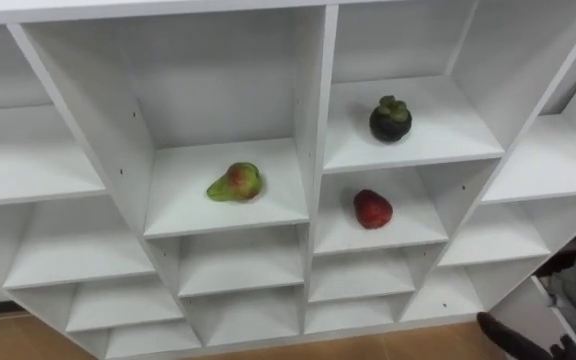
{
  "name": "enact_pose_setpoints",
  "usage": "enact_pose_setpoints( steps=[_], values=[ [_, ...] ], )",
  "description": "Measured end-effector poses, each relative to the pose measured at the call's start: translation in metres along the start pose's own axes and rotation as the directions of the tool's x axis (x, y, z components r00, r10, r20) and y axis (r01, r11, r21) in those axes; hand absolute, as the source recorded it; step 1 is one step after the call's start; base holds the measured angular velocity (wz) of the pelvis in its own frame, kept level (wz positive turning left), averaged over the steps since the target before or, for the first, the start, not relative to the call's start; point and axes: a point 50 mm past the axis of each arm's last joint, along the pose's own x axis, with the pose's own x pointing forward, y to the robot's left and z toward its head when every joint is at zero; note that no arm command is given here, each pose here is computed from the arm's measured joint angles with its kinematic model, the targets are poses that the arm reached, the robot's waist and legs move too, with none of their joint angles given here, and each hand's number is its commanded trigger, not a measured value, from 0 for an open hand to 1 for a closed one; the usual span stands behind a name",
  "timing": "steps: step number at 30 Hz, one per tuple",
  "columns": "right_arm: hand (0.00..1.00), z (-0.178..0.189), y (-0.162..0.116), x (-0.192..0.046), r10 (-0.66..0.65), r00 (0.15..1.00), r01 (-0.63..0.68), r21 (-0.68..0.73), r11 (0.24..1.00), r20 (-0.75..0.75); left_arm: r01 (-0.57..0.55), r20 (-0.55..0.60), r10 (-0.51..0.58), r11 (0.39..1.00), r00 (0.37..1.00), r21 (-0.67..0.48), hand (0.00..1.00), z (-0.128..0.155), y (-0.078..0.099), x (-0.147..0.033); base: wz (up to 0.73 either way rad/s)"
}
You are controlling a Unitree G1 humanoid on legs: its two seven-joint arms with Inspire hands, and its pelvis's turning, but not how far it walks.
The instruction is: Collect fruits from the closet
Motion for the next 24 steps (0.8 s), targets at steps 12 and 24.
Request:
enact_pose_setpoints(
  steps=[12,24],
  values=[
    [0.0,0.069,0.037,-0.026,0.026,0.924,-0.037,0.022,0.999,0.381,0.001,0.01,-0.001,1.0,1.0,0.006,1.0,-0.003,0.001,-0.001,0.0],
    [0.0,0.103,0.059,-0.062,0.135,0.784,-0.129,-0.054,0.99,0.606,0.003,-0.002,-0.003,1.0,1.0,0.027,1.0,-0.006,0.002,-0.002,0.0]
  ],
)
